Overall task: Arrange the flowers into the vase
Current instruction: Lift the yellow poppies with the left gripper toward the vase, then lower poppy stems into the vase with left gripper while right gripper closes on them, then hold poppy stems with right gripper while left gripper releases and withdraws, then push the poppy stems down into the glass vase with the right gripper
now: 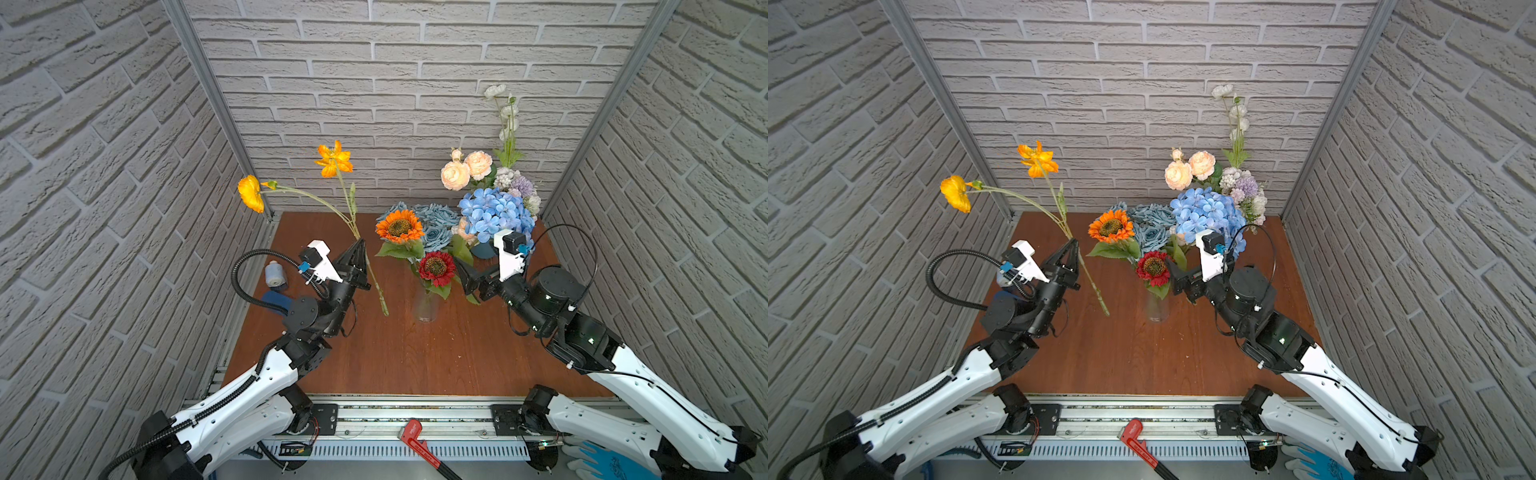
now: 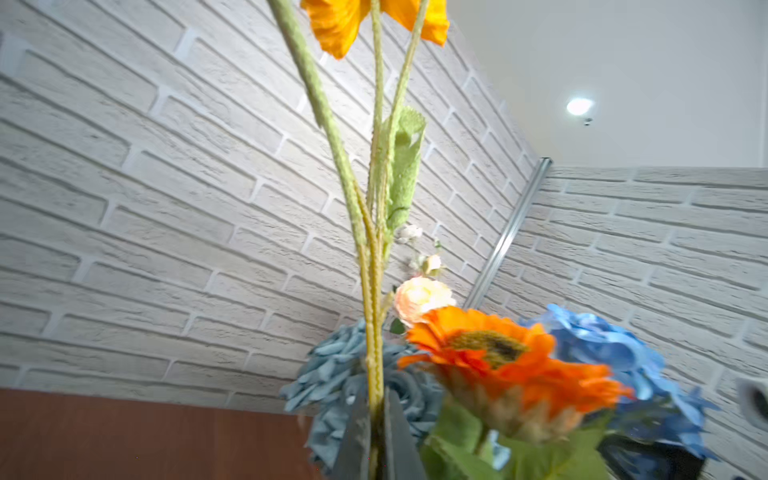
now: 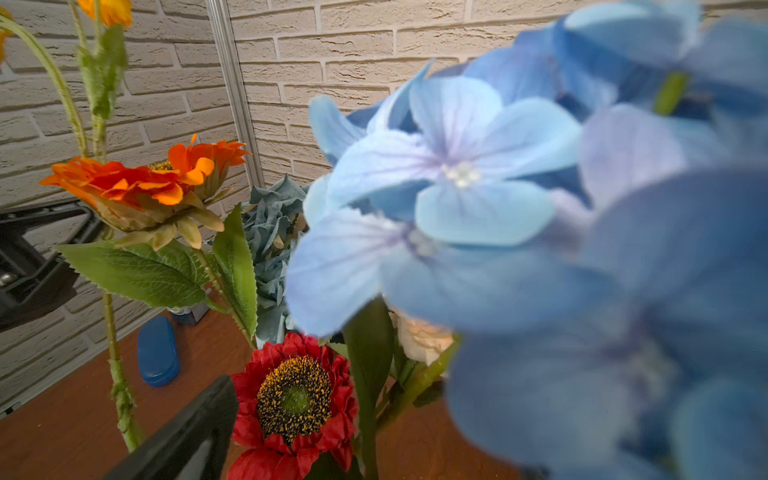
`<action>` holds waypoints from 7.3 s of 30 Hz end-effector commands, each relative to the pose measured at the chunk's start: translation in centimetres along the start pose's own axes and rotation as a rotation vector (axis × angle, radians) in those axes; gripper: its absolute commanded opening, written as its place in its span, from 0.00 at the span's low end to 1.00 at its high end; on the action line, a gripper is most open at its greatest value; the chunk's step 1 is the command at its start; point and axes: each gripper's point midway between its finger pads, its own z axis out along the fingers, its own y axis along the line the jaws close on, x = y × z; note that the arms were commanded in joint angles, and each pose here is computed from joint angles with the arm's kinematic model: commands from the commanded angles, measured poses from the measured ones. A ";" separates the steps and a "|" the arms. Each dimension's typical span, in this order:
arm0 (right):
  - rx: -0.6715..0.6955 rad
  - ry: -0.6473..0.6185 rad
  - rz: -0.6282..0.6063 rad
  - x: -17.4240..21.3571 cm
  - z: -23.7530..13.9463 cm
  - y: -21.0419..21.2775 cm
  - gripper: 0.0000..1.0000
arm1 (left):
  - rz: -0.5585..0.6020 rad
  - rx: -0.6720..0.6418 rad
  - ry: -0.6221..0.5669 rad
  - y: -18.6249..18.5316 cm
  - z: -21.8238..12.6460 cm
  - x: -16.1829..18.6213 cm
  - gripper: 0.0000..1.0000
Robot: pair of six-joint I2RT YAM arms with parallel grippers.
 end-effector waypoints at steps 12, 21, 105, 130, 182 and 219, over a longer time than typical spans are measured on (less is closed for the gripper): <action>0.116 -0.077 0.082 -1.3 -3.0 -3.3 1.00 | 0.110 0.449 -0.302 -13.0 -1.7 -4.1 0.00; -0.492 0.084 -0.005 0.8 -3.2 7.4 0.79 | 0.088 0.490 -0.252 -14.4 -0.1 -2.7 0.00; -0.679 -0.209 -0.597 2.2 3.1 13.9 0.06 | -0.152 -0.359 0.189 15.9 -4.4 9.5 0.98; -0.616 -0.162 -0.526 3.1 4.1 12.6 0.06 | -0.237 -0.338 0.255 16.3 -2.9 12.5 0.98; -0.201 0.193 -0.182 13.8 9.1 5.2 0.06 | -0.282 -0.180 0.298 12.9 2.4 13.3 0.98; -0.221 -0.097 -0.232 3.5 7.5 6.0 0.13 | -0.265 -0.108 0.335 11.0 3.8 13.7 0.98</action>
